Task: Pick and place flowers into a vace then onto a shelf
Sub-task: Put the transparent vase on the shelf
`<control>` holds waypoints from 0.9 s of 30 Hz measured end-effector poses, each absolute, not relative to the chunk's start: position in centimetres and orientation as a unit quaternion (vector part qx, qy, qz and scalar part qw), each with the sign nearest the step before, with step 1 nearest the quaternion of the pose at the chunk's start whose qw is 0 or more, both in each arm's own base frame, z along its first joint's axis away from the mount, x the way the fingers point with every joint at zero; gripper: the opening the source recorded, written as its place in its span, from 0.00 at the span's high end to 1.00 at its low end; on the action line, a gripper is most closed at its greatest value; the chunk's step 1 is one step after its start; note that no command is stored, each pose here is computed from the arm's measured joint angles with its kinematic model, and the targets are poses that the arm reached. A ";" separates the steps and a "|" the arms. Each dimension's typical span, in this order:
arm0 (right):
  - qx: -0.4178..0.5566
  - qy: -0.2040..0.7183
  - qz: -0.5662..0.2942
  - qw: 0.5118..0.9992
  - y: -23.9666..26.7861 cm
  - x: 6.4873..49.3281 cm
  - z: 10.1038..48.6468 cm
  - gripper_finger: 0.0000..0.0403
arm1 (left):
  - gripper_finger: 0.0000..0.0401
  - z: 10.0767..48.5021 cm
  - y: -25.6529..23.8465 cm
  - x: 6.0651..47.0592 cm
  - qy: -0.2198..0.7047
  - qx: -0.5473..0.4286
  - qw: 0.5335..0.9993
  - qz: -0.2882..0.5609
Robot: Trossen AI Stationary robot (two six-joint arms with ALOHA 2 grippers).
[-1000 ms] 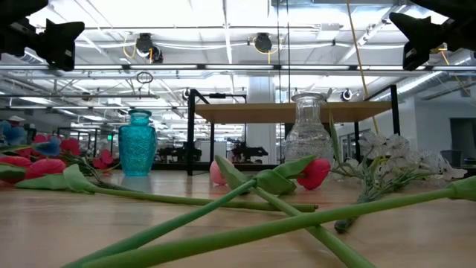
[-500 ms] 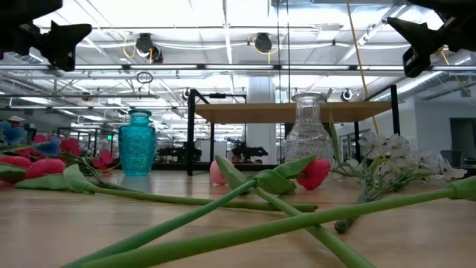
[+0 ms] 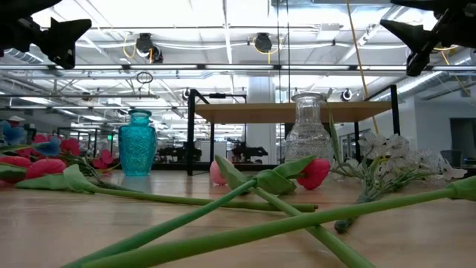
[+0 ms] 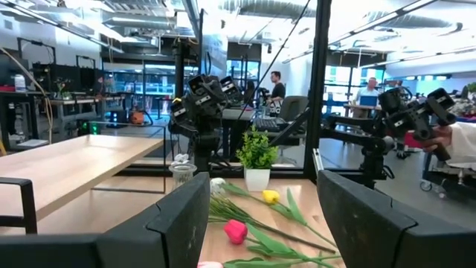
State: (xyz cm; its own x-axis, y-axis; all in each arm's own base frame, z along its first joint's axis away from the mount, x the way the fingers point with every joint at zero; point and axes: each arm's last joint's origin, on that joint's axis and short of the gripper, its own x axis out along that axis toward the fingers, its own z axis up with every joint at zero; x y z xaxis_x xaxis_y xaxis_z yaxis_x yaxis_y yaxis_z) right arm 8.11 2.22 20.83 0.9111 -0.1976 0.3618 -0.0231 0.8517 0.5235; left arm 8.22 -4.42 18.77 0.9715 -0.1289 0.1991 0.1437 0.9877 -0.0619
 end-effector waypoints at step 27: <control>0.265 -0.202 -0.074 0.940 2.1 8.2 20.7 0.60 | 0.36 22.5 -1.4 6.2 -0.246 -0.273 0.905 0.214</control>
